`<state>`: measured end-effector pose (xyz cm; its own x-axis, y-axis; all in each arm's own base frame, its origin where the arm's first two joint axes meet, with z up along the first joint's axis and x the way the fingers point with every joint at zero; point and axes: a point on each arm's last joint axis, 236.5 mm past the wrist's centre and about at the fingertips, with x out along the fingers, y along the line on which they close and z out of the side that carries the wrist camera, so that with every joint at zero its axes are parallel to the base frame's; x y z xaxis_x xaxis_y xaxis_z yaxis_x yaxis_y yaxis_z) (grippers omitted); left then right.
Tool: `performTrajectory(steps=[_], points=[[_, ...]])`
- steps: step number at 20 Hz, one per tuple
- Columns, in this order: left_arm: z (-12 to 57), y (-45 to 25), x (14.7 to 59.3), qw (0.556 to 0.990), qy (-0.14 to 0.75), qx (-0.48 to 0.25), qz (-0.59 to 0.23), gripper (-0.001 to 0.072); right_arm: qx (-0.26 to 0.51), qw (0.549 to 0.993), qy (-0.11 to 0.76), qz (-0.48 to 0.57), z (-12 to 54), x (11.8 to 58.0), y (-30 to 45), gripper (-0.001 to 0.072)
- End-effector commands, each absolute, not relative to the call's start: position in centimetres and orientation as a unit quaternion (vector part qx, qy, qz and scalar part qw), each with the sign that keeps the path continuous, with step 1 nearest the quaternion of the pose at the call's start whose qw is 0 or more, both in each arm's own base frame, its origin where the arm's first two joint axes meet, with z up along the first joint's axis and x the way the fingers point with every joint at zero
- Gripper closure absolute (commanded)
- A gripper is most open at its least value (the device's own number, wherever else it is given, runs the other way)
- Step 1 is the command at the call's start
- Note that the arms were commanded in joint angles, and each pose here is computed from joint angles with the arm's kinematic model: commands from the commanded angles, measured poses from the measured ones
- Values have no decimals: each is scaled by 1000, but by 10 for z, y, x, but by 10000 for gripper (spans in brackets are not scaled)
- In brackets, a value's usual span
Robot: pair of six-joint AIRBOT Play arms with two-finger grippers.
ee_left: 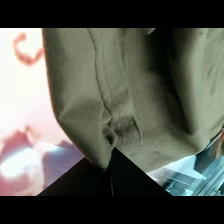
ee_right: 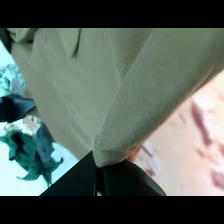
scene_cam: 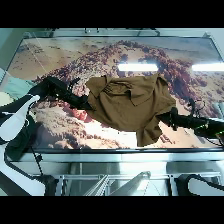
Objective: Fold the shirts.
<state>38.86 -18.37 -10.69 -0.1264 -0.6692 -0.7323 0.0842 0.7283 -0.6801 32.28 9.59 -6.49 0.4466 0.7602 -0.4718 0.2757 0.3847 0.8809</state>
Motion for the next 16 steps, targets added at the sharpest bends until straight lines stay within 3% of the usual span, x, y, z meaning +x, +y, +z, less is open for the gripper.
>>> performTrajectory(steps=[1,4,7,10,13,16], points=[[-60,-195,388,614,659,-258,-349,696,538,666,442,269,-10,327,105,694],[63,-197,384,624,562,-308,-448,696,534,703,256,394,138,340,76,694],[237,-189,333,661,392,-306,-562,695,433,752,6,496,329,292,40,694],[371,-172,267,792,211,-197,-537,694,301,779,-196,514,468,202,40,695],[466,-148,213,913,32,-70,-400,692,190,809,-222,509,511,166,80,694],[489,-127,201,959,-5,17,-283,688,182,855,-159,458,498,205,83,694]])
